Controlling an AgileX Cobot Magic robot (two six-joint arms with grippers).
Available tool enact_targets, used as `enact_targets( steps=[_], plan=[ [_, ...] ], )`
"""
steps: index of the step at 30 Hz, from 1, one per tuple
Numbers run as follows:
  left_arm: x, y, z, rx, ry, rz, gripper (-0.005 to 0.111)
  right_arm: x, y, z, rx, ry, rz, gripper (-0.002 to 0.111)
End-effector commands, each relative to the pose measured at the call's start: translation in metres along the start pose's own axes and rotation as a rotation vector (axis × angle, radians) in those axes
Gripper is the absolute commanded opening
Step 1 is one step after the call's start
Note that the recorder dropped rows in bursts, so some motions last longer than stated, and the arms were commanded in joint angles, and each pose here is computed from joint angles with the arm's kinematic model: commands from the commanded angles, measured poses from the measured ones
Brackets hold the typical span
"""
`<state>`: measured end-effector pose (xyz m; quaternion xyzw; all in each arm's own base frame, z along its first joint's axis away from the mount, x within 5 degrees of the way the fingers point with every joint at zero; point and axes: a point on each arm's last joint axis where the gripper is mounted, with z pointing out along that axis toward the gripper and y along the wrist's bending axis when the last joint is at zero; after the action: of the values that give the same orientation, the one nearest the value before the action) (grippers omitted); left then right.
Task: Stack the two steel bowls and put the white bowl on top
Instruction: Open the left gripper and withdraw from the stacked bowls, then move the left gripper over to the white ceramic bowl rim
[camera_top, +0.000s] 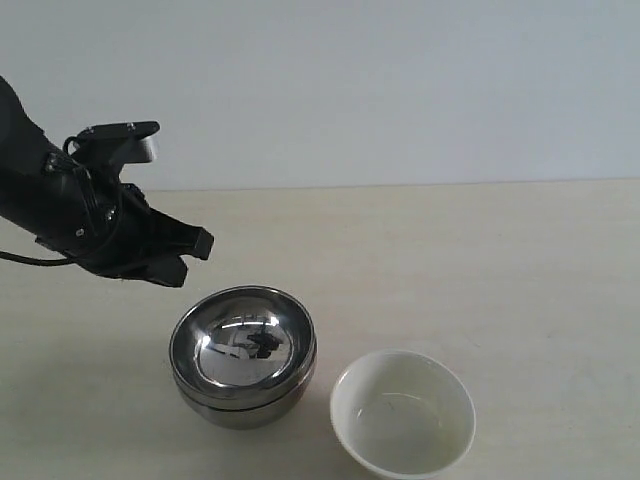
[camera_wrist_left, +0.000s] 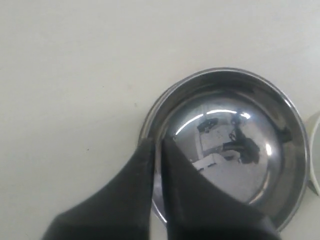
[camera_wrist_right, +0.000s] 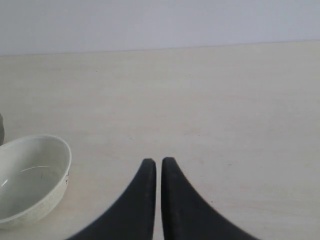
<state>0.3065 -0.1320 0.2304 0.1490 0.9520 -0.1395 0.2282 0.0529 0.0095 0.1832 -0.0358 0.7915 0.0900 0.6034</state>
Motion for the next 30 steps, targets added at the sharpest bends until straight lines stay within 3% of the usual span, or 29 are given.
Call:
enact_targets(
  steps=[1,8,14,15,17,24,27,30],
  plan=[
    [0.001,-0.004,-0.012,0.019,-0.009,0.035,0.011,0.001,0.0,0.0,0.003,-0.005,-0.008,0.0],
    [0.005,-0.018,-0.014,0.165,0.026,0.074,0.06,0.001,0.0,0.0,0.003,-0.005,-0.008,0.0],
    [0.005,-0.022,-0.014,0.201,0.03,0.068,0.055,0.001,0.0,0.0,0.003,-0.005,-0.008,0.0],
    [0.011,-0.029,-0.014,0.226,0.073,0.18,0.055,0.001,0.0,0.0,0.003,-0.005,-0.008,0.0],
    [0.015,-0.039,-0.012,0.221,0.093,0.271,0.055,0.001,0.0,0.0,0.003,-0.005,-0.008,0.0],
    [0.009,-0.088,-0.009,0.224,-0.1,0.528,0.058,0.001,0.0,0.0,0.003,-0.005,-0.008,0.0],
    [0.002,-0.103,-0.015,0.234,-0.156,0.548,0.064,0.001,0.0,0.0,0.003,-0.005,-0.008,0.0],
    [-0.005,-0.106,-0.014,0.237,-0.155,0.493,0.064,0.001,0.0,0.0,0.003,-0.005,-0.008,0.0]
  ],
)
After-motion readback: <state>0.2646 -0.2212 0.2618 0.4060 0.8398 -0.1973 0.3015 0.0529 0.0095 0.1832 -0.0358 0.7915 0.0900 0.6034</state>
